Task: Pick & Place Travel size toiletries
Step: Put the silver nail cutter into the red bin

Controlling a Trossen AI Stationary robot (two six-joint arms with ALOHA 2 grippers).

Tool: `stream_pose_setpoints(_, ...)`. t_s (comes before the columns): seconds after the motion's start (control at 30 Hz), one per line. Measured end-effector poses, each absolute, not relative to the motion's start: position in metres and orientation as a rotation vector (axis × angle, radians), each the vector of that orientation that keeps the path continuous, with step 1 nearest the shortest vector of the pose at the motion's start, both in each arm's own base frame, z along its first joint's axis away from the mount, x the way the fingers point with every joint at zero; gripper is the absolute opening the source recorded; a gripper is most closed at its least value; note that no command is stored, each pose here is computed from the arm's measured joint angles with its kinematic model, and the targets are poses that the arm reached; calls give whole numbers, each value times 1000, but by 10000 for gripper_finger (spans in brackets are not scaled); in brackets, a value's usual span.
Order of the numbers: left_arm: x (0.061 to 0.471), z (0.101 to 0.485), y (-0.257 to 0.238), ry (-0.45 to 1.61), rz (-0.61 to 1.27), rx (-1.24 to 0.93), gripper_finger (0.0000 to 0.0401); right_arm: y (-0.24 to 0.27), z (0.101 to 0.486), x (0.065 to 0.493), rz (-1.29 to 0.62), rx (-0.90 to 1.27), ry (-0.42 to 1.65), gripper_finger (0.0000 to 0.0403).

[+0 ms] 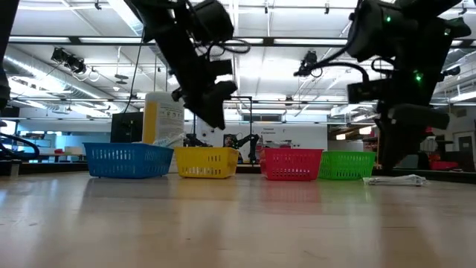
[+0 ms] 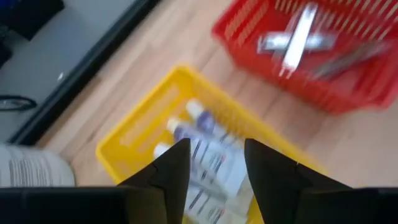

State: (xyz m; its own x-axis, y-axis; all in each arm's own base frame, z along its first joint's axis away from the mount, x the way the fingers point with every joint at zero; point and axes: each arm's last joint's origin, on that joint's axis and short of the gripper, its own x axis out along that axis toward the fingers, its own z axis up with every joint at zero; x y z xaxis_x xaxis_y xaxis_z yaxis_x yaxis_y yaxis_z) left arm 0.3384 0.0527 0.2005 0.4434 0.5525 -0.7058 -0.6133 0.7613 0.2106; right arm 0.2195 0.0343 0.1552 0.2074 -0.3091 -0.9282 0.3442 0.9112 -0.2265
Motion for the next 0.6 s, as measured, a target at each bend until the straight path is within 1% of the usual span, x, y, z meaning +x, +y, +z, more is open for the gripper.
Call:
stream_pose_setpoints(0.13, 345, 217, 44, 803, 689, -68, 164, 28, 153, 218, -426, 99, 1341, 200)
stream_pose_setpoints(0.27, 353, 233, 33, 754, 647, -45, 158, 20, 146, 211, -449, 86, 1375, 200)
stream_pose_setpoints(0.37, 357, 241, 24, 733, 615, -23, 154, 14, 140, 206, -427, 83, 1412, 200)
stream_pose_setpoints(0.6, 358, 244, 3, 715, 575, -32, 153, 5, 126, 201, -379, 182, 1404, 198)
